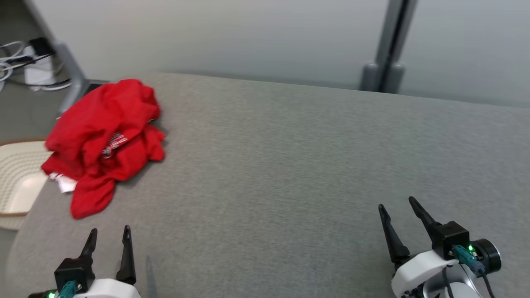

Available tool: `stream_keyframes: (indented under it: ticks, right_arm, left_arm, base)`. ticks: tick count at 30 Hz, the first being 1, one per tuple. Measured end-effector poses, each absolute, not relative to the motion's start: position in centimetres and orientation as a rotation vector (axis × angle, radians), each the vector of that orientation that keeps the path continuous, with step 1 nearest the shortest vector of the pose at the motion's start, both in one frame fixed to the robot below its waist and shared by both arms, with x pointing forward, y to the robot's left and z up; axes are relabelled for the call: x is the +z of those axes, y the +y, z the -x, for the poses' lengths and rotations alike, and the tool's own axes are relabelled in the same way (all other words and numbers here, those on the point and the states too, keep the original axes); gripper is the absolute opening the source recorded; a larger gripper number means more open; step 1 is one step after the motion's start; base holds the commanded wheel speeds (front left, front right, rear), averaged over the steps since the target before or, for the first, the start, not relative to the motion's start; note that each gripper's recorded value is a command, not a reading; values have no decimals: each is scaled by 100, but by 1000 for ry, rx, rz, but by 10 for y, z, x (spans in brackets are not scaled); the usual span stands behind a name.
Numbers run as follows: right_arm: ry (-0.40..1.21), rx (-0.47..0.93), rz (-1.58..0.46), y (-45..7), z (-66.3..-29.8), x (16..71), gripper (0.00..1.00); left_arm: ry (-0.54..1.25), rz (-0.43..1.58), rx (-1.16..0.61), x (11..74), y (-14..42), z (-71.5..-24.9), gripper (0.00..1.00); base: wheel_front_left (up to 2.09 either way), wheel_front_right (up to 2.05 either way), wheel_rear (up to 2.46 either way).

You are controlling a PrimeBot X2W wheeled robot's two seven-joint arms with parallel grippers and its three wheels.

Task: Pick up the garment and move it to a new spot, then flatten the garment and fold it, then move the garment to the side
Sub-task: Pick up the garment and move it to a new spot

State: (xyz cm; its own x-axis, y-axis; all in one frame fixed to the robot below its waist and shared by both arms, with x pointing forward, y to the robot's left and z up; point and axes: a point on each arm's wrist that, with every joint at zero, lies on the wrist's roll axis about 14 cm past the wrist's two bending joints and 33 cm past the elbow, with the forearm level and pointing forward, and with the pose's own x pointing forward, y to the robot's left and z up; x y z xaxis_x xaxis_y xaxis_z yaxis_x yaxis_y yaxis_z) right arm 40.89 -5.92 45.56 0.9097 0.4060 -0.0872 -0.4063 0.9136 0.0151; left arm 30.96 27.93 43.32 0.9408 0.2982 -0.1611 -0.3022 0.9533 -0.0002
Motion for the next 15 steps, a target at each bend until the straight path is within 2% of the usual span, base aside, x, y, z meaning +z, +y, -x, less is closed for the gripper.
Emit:
stream_keyframes:
  ticks: [9,15]
  right_arm:
    - [84,658,-5,26,-407,458,100]
    - [83,764,-13,64,-403,458,100]
  left_arm:
    - [187,45,551,427,337,-239,100]
    - [198,106,663,420,355,-204,100]
  base:
    - [0,0,0]
    - [0,0,0]
